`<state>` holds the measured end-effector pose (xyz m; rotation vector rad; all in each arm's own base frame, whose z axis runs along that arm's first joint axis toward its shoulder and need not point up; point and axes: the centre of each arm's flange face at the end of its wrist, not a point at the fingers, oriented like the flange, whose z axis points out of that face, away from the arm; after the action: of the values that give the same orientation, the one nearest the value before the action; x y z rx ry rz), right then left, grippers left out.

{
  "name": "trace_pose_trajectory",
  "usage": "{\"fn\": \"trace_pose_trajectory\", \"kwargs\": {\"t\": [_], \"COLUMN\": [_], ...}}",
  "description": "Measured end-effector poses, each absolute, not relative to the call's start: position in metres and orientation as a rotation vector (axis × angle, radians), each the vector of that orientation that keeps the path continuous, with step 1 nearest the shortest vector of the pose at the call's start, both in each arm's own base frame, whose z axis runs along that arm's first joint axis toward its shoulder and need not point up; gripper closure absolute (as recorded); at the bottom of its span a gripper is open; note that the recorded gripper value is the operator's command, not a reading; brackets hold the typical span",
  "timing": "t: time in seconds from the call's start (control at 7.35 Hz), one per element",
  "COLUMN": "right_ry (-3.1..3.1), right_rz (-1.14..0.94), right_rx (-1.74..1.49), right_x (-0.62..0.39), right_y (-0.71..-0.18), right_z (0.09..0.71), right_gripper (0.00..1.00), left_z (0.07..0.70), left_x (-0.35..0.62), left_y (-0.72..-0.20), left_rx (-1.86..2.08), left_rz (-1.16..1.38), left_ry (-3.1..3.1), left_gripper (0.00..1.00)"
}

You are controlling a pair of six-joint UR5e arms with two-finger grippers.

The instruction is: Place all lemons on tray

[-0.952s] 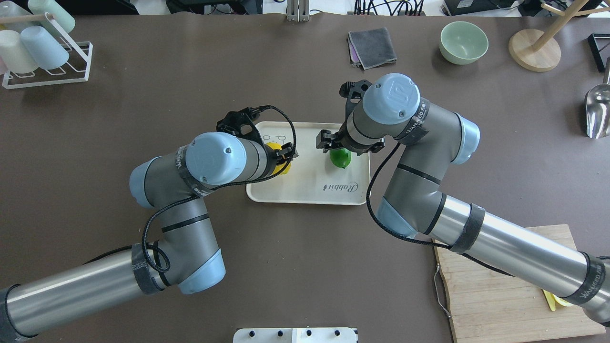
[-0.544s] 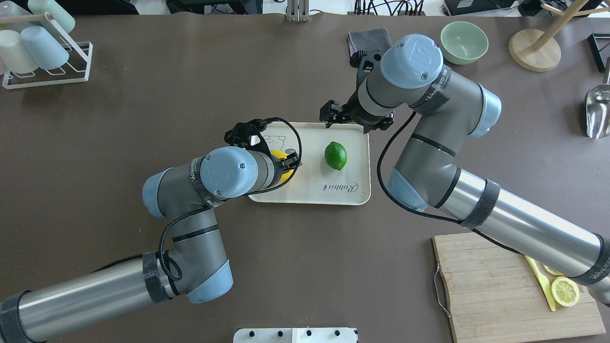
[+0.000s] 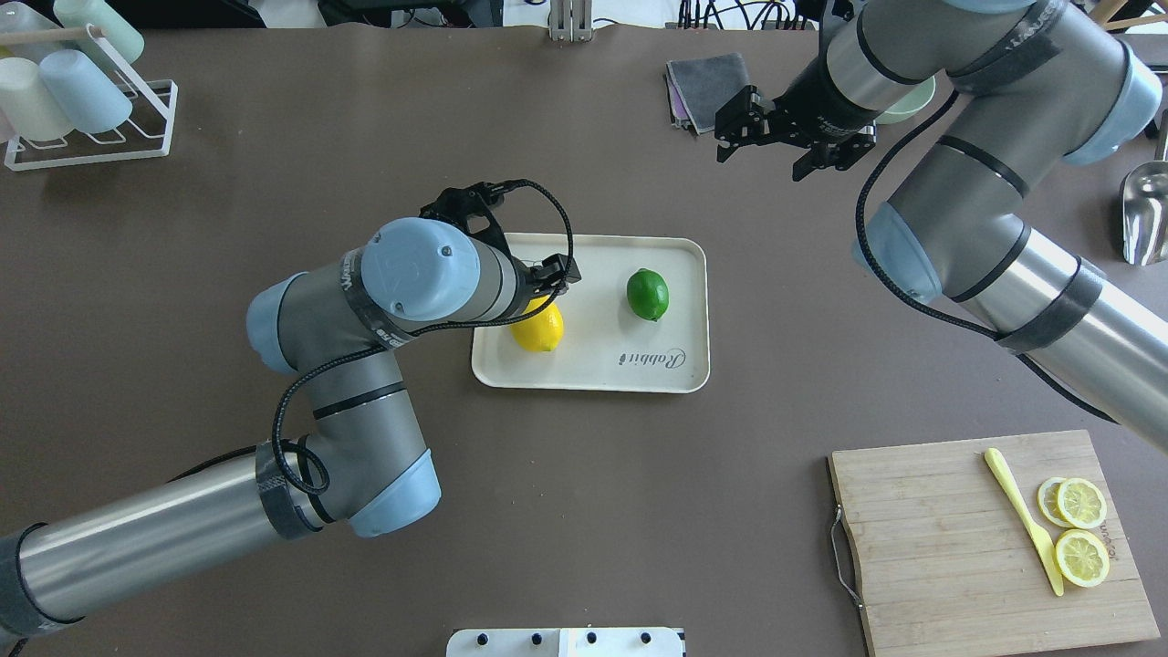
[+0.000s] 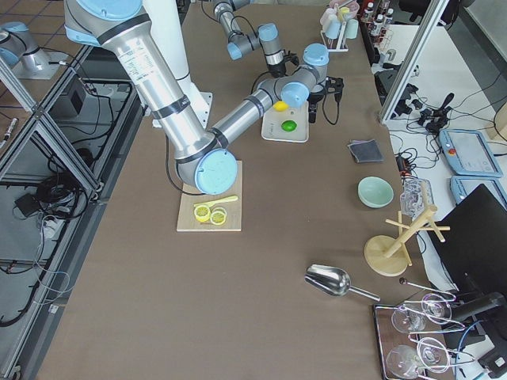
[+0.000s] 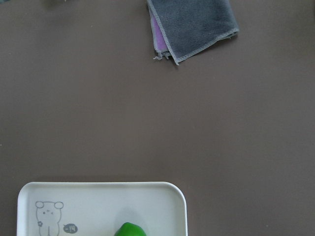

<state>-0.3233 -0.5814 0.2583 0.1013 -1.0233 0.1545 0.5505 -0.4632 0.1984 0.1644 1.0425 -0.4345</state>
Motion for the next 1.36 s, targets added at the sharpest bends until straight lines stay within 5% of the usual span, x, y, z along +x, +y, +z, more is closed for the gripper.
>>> {"fn": "trace_pose_trajectory", "kwargs": {"t": [0.54,1.36], "right_ry": [-0.923,-0.725], "right_rz": [0.031,0.036], "right_rx": [0.174,0.137], "right_x": [-0.174,-0.054], "right_y": [-0.555,-0.517], "right_z": [0.401,0.574], "right_gripper": [0.0,0.0], "left_z": [0.233,0.431], "left_x": [0.424,0.16], "left_y": [-0.504,-0.558], "left_rx": [0.323,0.464], "left_rz": [-0.259,-0.006], "left_ry": [0.945,0.628], "left_gripper": [0.02,0.02]}}
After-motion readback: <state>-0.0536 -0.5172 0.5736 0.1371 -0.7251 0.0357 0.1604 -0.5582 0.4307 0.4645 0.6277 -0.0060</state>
